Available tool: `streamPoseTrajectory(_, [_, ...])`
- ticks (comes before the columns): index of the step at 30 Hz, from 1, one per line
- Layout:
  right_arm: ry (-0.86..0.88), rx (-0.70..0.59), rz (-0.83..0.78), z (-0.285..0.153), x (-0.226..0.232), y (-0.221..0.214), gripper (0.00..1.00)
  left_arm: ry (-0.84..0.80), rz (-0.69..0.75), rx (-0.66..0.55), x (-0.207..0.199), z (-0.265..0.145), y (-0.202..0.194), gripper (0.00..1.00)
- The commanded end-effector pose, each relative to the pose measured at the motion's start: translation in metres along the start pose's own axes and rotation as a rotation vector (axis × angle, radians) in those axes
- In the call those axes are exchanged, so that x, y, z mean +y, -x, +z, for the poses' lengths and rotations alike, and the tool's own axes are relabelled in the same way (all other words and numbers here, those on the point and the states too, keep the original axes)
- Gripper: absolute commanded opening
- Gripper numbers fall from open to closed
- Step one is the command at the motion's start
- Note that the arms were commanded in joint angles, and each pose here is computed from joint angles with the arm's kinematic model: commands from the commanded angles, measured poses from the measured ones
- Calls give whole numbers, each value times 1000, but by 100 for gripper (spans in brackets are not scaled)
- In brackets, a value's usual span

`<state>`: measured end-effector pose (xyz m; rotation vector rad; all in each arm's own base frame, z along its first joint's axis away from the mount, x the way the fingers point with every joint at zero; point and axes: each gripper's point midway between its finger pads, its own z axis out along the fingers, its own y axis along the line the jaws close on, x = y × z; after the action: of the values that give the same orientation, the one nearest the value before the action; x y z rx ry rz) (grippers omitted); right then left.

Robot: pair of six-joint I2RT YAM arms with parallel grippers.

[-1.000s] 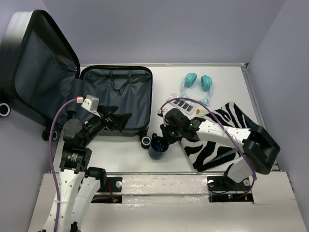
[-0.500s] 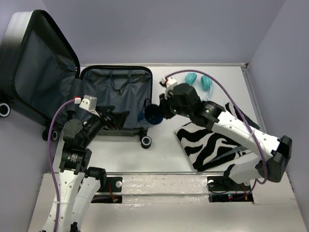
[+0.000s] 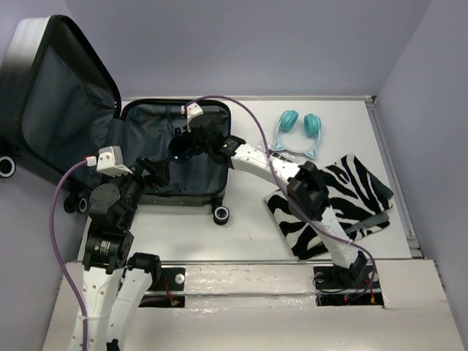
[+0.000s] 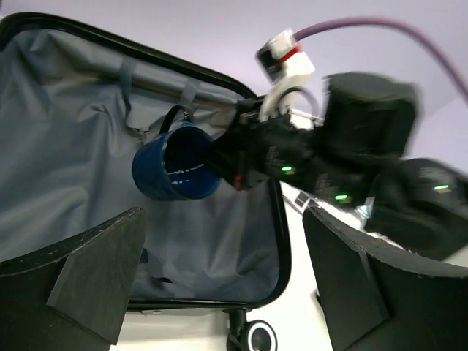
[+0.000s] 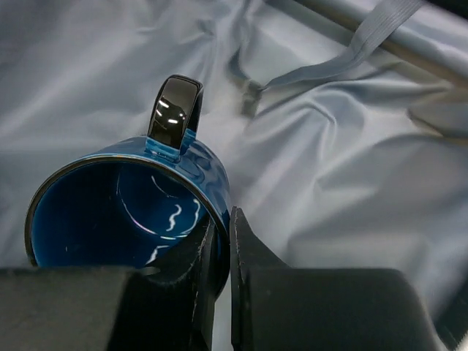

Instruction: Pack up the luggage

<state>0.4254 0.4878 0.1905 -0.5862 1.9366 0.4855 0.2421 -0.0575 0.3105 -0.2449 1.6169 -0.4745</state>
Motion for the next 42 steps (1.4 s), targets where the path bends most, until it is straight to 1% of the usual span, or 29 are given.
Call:
streamPoseTrajectory(1, [-100, -328, 64, 6, -7, 101, 7, 37, -14, -56, 1, -4, 18, 99])
streamPoseTrajectory(2, [-120, -321, 30, 18, -10, 89, 7, 30, -12, -53, 0, -4, 17, 99])
streamPoseTrajectory(3, [-132, -359, 32, 21, -11, 94, 7, 29, -12, -45, 0, -3, 15, 99])
streamPoseTrajectory(7, [-154, -313, -8, 44, -11, 59, 7, 20, -10, -42, -2, -3, 14, 99])
streamPoseTrajectory(8, [-148, -291, -28, 48, -5, 44, 20, 17, -12, -44, -3, -3, 15, 99])
streamPoseTrajectory(9, [-132, -282, -40, 48, 5, 35, 27, 15, -12, -45, -3, -3, 15, 99])
streamPoseTrajectory(11, [-98, -262, -61, 43, 21, 21, 37, 11, -12, -42, -4, -3, 14, 99])
streamPoseTrajectory(13, [-66, -267, -47, 35, 30, 23, 41, 7, -12, -40, -5, -2, 14, 99])
streamPoseTrajectory(14, [-31, -290, -32, 21, 35, 40, 49, 4, -13, -40, -5, -2, 13, 99])
streamPoseTrajectory(15, [4, -270, -23, 17, 40, 32, 51, 6, -13, -39, -4, -2, 12, 99])
streamPoseTrajectory(17, [32, -276, -8, 3, 43, 41, 59, 2, -13, -42, -5, -2, 13, 99])
streamPoseTrajectory(18, [43, -310, 5, -17, 42, 62, 63, 0, -14, -48, -5, -3, 14, 99])
streamPoseTrajectory(20, [40, -299, -1, -32, 37, 60, 64, 2, -15, -49, -4, -3, 13, 99])
streamPoseTrajectory(21, [52, -342, -2, -59, 36, 84, 63, 2, -15, -53, -4, -4, 14, 99])
streamPoseTrajectory(22, [61, -307, -12, -62, 26, 71, 62, 4, -12, -53, -3, -3, 13, 99])
streamPoseTrajectory(24, [76, -297, -12, -83, 13, 74, 56, -30, -10, -40, -8, -4, 10, 99])
streamPoseTrajectory(25, [63, -308, -3, -106, -10, 89, 54, -36, -8, -38, -9, -4, 9, 99])
streamPoseTrajectory(26, [62, -285, 0, -112, -23, 83, 49, -47, -6, -31, -10, -3, 7, 99])
streamPoseTrajectory(27, [43, -221, 13, -112, -40, 60, 44, -62, -6, -27, -12, -3, 6, 99])
streamPoseTrajectory(28, [7, -161, 35, -122, -76, 49, 39, -68, -4, -23, -13, -3, 5, 99])
streamPoseTrajectory(29, [-23, -119, 56, -125, -97, 37, 38, -73, -4, -20, -14, -2, 4, 99])
streamPoseTrajectory(30, [-61, -47, 91, -125, -119, 11, 38, -82, -4, -19, -15, -2, 4, 99])
streamPoseTrajectory(31, [-140, 15, 134, -133, -161, -7, 39, -90, -2, -19, -16, -1, 4, 99])
streamPoseTrajectory(34, [-275, 125, 233, -150, -221, -55, 49, -97, -3, -15, -17, 0, 3, 99])
streamPoseTrajectory(35, [-328, 122, 264, -159, -242, -59, 60, -97, -3, -12, -17, 1, 2, 99])
streamPoseTrajectory(36, [-414, 114, 322, -172, -283, -65, 64, -102, -3, -11, -18, 1, 2, 99])
streamPoseTrajectory(38, [-519, 105, 405, -187, -320, -76, 72, -104, -5, -8, -18, 2, 2, 99])
streamPoseTrajectory(39, [-588, 96, 455, -197, -349, -83, 75, -103, -5, -3, -17, 2, 0, 99])
streamPoseTrajectory(42, [-694, 113, 503, -199, -388, -99, 75, -107, -2, -1, -18, 2, 0, 99])
